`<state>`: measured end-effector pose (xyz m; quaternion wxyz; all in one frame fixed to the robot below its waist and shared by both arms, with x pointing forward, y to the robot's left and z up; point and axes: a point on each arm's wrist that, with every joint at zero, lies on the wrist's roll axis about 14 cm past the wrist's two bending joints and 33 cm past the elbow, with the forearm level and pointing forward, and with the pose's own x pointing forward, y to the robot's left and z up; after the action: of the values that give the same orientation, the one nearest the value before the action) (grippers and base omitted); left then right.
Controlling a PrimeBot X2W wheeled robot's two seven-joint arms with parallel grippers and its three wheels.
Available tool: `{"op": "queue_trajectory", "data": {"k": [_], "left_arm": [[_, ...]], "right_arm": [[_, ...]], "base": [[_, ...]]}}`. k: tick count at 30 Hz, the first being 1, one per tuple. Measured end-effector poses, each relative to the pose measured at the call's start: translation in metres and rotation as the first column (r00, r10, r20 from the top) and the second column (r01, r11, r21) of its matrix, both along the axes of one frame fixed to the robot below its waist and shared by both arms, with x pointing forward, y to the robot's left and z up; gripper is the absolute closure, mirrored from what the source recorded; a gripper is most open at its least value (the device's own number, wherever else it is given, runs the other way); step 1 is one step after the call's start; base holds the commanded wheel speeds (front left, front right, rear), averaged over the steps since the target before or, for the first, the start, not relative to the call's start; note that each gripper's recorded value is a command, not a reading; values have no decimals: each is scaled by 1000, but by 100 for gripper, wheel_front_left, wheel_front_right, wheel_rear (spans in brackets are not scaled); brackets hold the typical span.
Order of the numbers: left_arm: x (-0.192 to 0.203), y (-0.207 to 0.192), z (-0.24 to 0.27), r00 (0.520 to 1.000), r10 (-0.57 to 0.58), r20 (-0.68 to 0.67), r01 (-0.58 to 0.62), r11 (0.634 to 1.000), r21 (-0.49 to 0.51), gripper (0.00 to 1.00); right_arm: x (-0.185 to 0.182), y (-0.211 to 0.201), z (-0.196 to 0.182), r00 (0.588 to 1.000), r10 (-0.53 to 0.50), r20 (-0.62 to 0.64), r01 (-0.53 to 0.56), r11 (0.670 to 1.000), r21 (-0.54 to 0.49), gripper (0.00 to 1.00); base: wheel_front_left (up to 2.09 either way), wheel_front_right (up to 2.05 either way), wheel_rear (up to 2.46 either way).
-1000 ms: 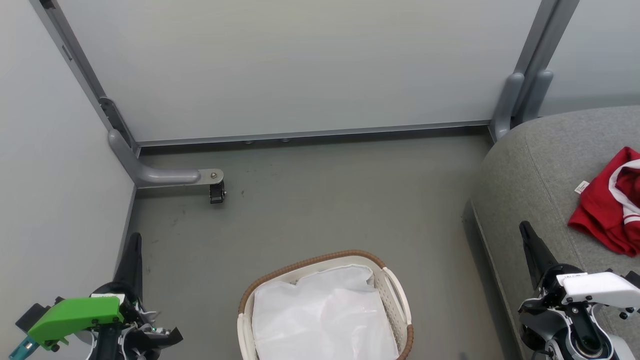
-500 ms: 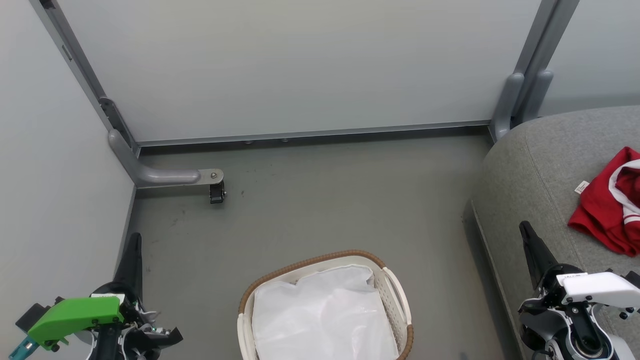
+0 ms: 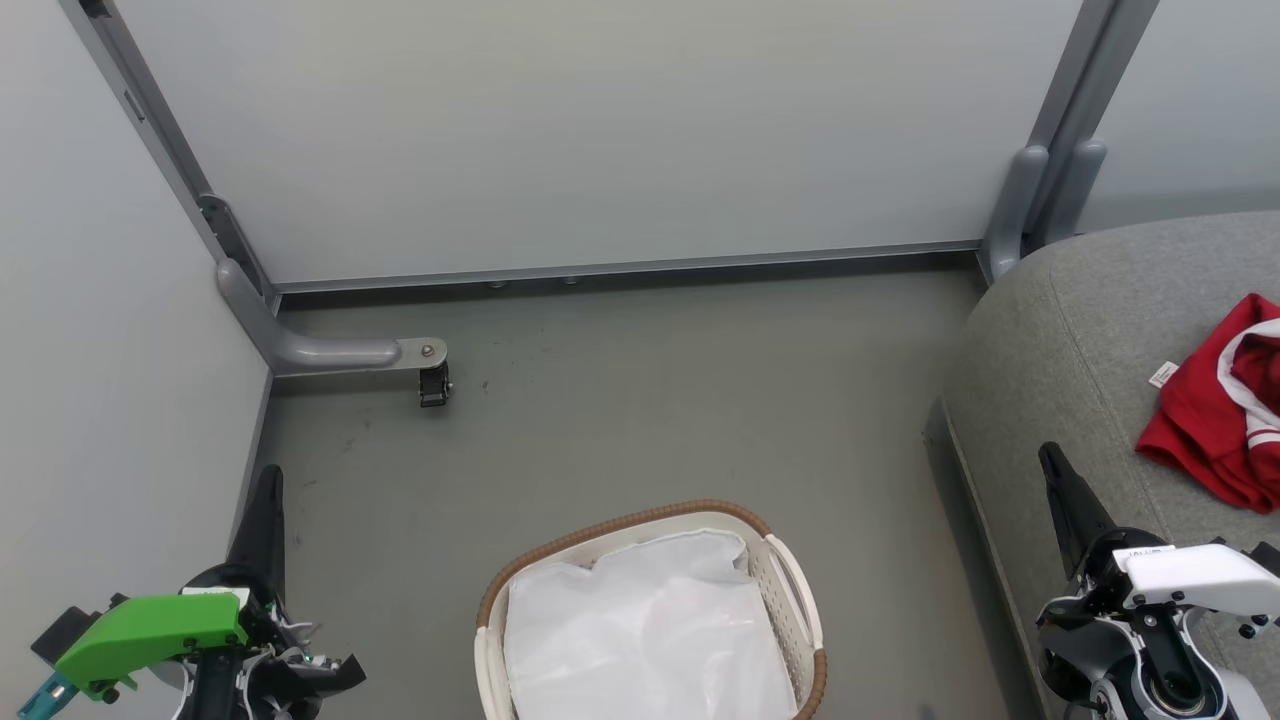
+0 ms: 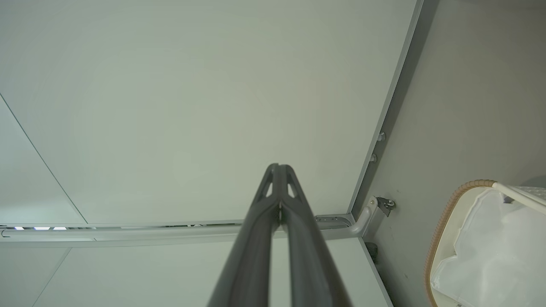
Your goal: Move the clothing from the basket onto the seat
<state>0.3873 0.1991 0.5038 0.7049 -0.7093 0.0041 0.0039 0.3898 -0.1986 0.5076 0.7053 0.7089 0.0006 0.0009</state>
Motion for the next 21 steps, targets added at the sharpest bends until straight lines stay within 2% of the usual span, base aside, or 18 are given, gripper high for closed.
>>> {"op": "queue_trajectory", "data": {"k": [21], "left_arm": [[0,0,0,1000,0,0,0,1000,0,100]], "right_arm": [[0,0,0,1000,0,0,0,1000,0,100]], "base": [[0,0,0]]}}
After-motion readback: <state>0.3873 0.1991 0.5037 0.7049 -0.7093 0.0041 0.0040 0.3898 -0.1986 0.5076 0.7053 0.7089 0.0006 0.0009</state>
